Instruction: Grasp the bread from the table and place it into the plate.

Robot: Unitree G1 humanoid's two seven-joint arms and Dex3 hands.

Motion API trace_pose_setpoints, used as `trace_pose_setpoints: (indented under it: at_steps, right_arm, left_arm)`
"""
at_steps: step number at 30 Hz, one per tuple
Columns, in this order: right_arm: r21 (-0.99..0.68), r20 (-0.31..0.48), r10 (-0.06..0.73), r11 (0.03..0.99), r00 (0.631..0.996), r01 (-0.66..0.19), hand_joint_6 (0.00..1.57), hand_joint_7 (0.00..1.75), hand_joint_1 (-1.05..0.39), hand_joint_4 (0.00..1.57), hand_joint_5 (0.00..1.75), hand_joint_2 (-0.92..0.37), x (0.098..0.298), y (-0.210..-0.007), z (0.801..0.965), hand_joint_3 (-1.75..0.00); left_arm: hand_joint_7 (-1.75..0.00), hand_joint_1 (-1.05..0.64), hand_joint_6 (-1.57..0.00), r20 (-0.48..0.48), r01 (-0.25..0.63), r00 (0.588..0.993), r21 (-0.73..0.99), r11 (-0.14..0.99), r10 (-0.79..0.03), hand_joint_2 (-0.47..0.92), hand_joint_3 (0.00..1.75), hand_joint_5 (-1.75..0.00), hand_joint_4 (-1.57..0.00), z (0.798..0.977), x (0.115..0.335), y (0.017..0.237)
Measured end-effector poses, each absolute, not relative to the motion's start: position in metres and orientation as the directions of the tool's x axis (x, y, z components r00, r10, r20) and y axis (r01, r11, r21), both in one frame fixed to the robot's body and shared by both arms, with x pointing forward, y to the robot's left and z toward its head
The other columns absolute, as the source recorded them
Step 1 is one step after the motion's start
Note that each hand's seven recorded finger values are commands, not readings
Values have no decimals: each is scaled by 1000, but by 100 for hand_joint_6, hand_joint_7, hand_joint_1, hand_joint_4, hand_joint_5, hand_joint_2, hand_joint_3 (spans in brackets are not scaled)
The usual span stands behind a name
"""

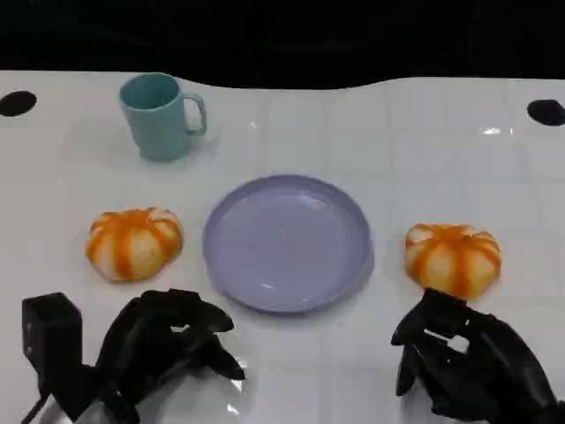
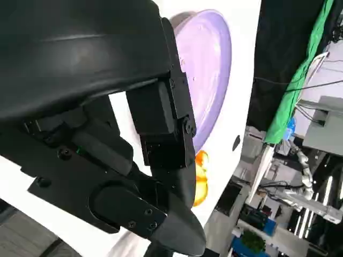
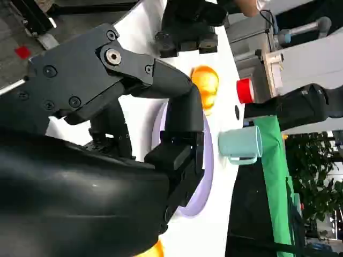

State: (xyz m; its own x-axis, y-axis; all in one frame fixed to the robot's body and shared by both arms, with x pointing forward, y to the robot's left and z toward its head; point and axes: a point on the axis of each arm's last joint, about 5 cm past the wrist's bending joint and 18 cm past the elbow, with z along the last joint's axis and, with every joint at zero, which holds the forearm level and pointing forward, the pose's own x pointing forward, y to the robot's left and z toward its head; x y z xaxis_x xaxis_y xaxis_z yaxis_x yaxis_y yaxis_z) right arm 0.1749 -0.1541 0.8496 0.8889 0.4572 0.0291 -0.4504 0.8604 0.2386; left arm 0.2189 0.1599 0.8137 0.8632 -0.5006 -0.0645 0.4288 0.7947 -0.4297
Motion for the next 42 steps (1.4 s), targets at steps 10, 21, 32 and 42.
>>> trace_pose_setpoints:
  at_steps: [10,21,32,42]
  right_arm:
    - [239,29,458,860,889,-451,62,132,-46,58,175,-62,175,-154,850,-86]
    - [232,26,460,861,888,-453,62,132,-46,57,175,-63,175,-154,850,-84]
    - [224,41,464,859,885,-461,60,126,-45,58,175,-65,175,-154,851,-82]
    - [201,137,453,858,881,-473,50,104,-47,48,159,-89,186,-158,863,-26]
  left_arm:
    - [-20,-105,-157,-65,430,863,-428,795,-501,78,0,-52,-153,814,219,160]
    - [-20,-105,-157,-64,429,863,-428,795,-501,79,0,-52,-152,814,219,160]
    - [-20,-105,-157,-65,430,863,-427,795,-501,78,0,-53,-152,814,219,160]
    - [-21,-105,-157,-65,430,863,-426,796,-501,78,0,-53,-153,814,219,160]
